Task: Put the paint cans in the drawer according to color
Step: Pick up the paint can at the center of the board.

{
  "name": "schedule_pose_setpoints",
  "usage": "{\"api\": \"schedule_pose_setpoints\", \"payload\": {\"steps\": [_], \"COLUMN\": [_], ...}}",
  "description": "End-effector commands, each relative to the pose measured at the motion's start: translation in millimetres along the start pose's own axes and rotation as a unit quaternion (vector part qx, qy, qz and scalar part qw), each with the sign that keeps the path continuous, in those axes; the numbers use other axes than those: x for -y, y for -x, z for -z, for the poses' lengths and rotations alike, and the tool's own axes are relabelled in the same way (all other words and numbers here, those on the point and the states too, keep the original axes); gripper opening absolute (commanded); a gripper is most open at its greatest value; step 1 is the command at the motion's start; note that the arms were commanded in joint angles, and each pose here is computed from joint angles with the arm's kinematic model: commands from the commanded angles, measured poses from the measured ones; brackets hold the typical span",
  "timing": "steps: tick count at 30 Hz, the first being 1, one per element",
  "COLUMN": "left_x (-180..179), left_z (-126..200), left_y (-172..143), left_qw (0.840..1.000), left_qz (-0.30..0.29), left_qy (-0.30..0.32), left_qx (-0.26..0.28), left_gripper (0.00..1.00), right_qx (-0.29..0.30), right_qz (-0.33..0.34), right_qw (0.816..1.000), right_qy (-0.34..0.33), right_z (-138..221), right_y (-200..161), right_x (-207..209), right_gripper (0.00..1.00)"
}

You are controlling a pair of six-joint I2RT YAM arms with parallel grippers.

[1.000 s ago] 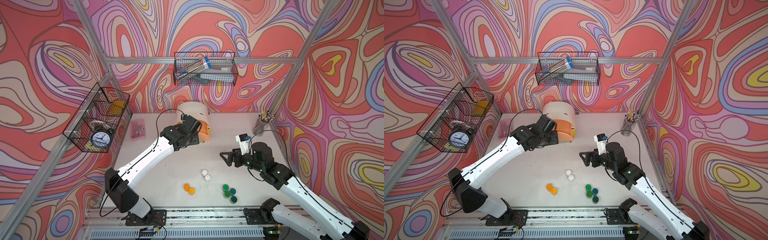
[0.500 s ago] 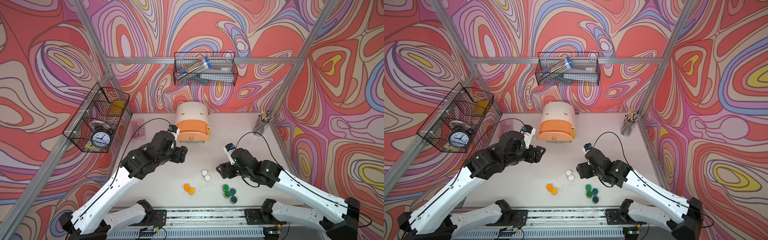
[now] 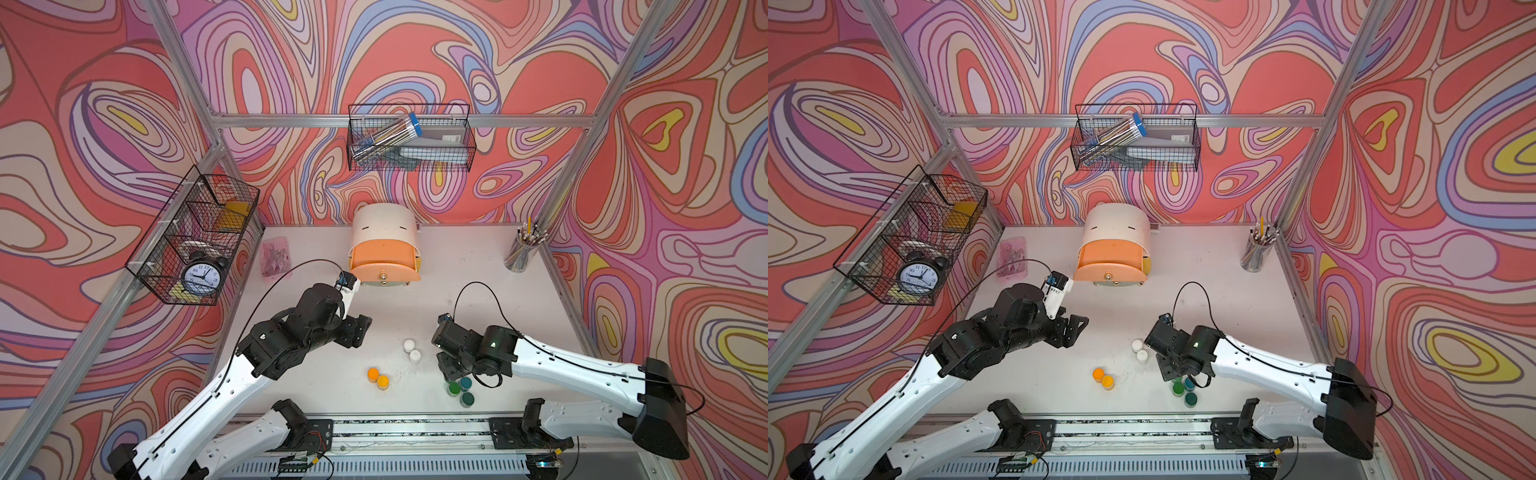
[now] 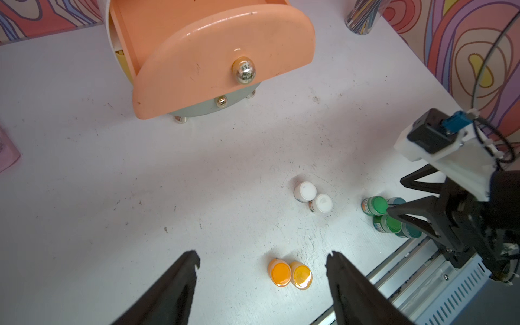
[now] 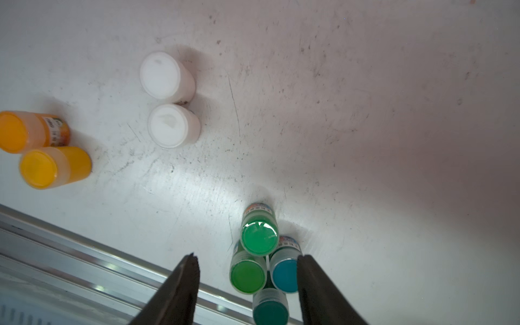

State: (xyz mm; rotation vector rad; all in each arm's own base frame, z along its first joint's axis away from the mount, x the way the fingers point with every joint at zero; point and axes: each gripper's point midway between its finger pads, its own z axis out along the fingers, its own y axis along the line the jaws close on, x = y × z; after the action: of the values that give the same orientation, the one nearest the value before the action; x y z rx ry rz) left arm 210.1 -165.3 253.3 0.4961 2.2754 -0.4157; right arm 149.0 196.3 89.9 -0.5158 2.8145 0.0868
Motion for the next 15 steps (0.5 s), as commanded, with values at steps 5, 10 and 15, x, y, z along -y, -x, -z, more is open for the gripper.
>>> {"api": "schedule_pose_setpoints", "payload": {"steps": [5, 10, 15], "left_x": [-4, -7, -7], "left_z": [2, 2, 1], "left_y": [-1, -4, -6], "left_qw": [1.0, 1.0, 1.0], "left_qz": [-0.01, -0.008, -0.007], "left_qy": [0.008, 0.013, 0.015], "left_qx": [0.016, 0.017, 0.012], "left_gripper": [0.78, 0.78, 0.79], "right_qx": [-0.023, -0.023, -0.032], "right_qz": [0.004, 0.012, 0.02], "right_qw": [0.999, 0.999, 0.998], "right_qy": [-0.025, -0.025, -0.041], "right_z": [-25, -39, -47], "right_y": [-12, -10, -12], "right_x": [-1, -5, -2], "right_gripper": [0.54, 0.51, 0.48]}}
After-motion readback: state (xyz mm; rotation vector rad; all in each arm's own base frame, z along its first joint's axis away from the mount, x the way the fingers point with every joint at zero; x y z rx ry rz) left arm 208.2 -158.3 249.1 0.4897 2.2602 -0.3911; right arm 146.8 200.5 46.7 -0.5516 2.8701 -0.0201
